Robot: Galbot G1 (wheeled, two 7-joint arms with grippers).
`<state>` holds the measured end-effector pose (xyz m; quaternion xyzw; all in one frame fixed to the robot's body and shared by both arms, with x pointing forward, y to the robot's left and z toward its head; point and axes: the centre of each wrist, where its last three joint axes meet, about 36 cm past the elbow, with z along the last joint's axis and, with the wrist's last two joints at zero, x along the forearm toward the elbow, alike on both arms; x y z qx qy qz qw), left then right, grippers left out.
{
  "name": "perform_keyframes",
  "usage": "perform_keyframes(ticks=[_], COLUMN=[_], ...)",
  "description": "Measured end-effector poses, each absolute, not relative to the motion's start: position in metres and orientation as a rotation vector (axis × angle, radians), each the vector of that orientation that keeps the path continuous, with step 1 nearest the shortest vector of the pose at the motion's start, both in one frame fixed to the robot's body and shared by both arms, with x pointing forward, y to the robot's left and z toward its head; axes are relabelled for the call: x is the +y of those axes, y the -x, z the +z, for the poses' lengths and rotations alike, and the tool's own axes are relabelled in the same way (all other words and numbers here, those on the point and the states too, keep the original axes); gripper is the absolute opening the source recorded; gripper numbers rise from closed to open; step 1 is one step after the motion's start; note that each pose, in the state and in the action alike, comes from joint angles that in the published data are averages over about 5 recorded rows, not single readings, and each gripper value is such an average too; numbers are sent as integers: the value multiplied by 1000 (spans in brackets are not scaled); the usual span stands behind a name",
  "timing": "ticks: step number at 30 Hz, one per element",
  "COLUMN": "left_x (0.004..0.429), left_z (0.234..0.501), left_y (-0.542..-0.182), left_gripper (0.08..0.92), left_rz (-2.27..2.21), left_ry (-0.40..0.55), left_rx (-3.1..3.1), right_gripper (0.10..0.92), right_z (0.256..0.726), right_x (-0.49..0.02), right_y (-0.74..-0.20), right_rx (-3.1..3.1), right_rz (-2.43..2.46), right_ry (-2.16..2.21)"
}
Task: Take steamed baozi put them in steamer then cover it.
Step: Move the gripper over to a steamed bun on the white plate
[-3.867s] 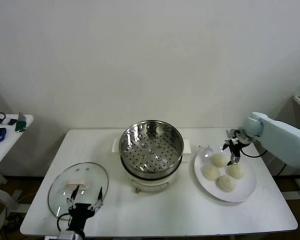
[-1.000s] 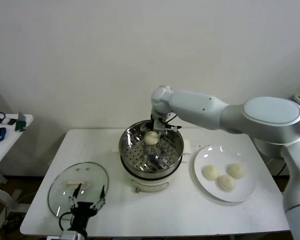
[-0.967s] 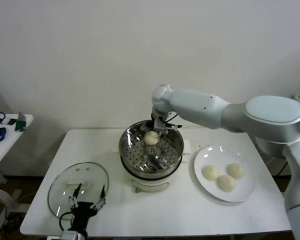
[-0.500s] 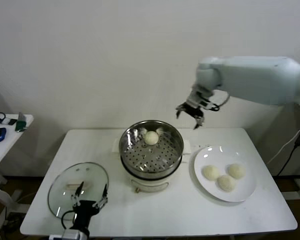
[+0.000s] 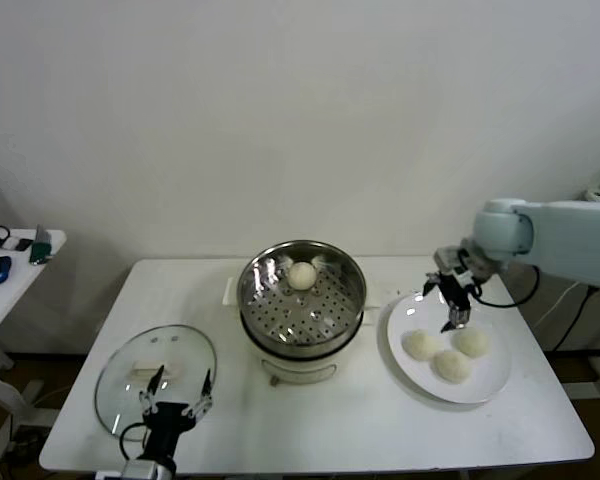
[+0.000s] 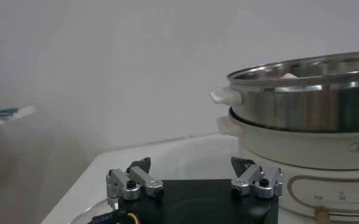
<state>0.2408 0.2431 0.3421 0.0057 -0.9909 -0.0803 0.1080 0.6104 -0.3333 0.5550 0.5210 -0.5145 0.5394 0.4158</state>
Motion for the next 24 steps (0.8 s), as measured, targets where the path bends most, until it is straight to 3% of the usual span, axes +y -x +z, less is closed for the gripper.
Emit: perform_keyframes(ticks=[19,24], left_x=[245,245], left_z=[335,335], left_y=[-238,-238], left_gripper=[823,823], left_rz=[-242,-240], left_ry=[-31,-30], left_rx=[-2899,-2901], right_gripper=[822,756], right_z=[454,449], right_x=[-327,-324], right_y=[-623,-625], right_rx=[-1332,-1346], right_rz=[1283,1283], right_ry=[-1198,-1193])
